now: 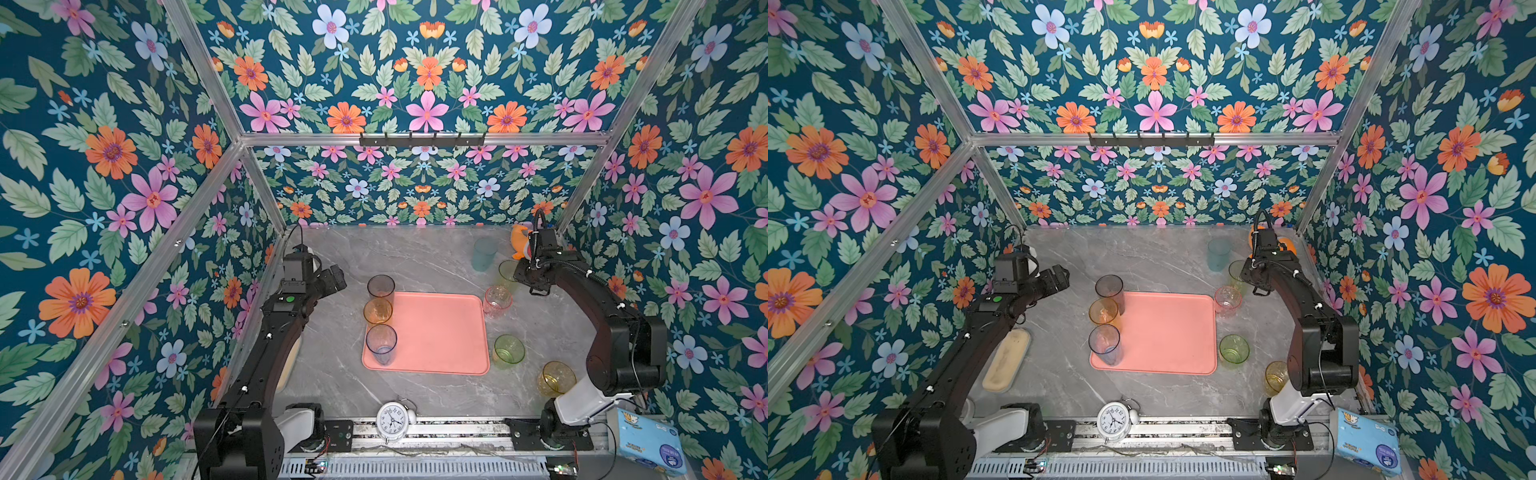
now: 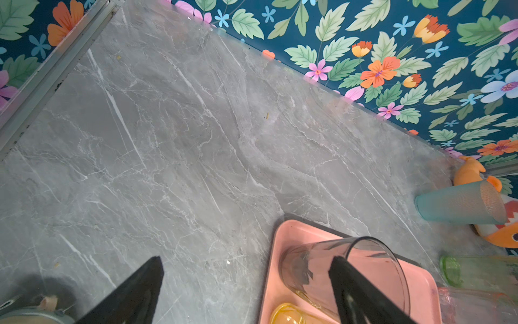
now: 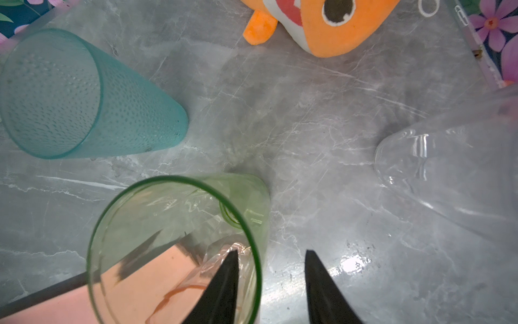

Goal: Place the glasses into the tray
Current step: Pick up the glass from the top-right of the table.

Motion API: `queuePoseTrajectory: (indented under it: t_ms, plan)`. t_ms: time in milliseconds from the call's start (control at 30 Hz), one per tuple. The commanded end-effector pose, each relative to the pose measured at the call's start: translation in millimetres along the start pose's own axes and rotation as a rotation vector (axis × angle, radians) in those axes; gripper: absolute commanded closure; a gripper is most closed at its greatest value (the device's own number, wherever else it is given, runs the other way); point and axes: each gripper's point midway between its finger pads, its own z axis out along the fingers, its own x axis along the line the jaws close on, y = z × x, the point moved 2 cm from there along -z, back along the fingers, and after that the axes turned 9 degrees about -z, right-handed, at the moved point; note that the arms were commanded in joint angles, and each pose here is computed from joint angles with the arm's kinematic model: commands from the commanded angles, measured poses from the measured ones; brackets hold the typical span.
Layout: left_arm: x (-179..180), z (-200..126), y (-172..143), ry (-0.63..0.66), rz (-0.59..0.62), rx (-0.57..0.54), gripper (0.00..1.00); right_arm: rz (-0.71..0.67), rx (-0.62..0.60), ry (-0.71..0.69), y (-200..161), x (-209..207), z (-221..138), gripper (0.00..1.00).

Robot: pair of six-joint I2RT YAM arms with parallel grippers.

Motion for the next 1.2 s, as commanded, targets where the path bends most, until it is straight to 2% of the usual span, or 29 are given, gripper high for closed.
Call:
queuePoseTrajectory:
  t_ms: [0,533,667,767,1167]
  plan:
    - [-1,-2,2,-0.005,0.006,-0.011,0.05,-0.012,-0.004,-0.019,1,-2,2,0.62]
    - [0,-2,1,0.001,0.007,-0.003,0.05,-0.014,-0.011,-0.027,5,-3,6,0.7]
    - [0,-2,0,0.0,0.007,0.0,0.05,-0.013,-0.021,-0.021,8,-2,4,0.77]
    - [0,-2,1,0.001,0.008,-0.002,0.05,-0.016,0.006,-0.032,5,-2,15,0.78]
    - [-1,-1,2,0.002,0.011,0.003,0.05,-0.021,0.005,-0.029,7,0,17,0.9]
